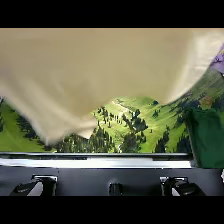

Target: Fold the clothes and pants, and hang the long-sleeved shirts on hangers.

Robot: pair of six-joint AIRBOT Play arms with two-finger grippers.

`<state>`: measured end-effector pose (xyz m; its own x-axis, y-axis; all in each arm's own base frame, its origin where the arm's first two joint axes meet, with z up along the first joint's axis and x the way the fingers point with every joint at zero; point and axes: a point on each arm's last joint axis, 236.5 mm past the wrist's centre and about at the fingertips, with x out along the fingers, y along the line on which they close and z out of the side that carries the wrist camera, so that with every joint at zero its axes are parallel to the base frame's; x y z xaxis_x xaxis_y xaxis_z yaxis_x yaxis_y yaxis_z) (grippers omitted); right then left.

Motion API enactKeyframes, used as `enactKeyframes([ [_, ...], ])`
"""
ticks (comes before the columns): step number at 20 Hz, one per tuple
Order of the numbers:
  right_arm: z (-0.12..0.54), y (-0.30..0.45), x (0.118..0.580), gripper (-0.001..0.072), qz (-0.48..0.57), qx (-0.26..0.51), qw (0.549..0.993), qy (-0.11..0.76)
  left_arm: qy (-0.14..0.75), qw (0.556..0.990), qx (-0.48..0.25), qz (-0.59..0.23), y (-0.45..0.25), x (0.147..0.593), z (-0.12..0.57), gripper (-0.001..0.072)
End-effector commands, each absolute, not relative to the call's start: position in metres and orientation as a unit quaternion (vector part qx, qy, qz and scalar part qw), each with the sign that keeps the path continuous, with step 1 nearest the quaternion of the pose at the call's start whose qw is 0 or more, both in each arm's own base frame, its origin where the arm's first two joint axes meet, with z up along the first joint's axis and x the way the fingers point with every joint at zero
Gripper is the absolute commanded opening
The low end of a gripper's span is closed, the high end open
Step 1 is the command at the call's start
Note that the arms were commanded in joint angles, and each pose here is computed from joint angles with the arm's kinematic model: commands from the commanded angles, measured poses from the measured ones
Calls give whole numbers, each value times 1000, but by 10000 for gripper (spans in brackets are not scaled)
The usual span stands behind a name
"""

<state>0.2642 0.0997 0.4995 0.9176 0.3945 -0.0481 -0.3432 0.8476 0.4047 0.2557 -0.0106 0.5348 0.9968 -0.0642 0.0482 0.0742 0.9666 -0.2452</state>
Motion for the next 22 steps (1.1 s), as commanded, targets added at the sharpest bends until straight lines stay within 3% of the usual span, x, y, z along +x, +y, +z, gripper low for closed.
enactKeyframes([
  [1,488,92,279,26,167,210,959,87,-20,991,-129,1,6,254,529,14],
  [6,386,109,396,26,134,215,938,235,136,985,-111,1,29,399,414,14],
  [10,254,123,488,26,99,216,899,369,239,964,-115,-10,33,532,281,15],
  [13,151,126,542,26,69,213,872,435,286,950,-126,-18,21,601,179,15],
  [17,37,134,588,26,49,233,846,477,368,918,-147,-36,-7,624,71,16],
  [22,-37,151,584,27,49,264,800,536,466,871,-144,-52,-27,599,11,22],
])
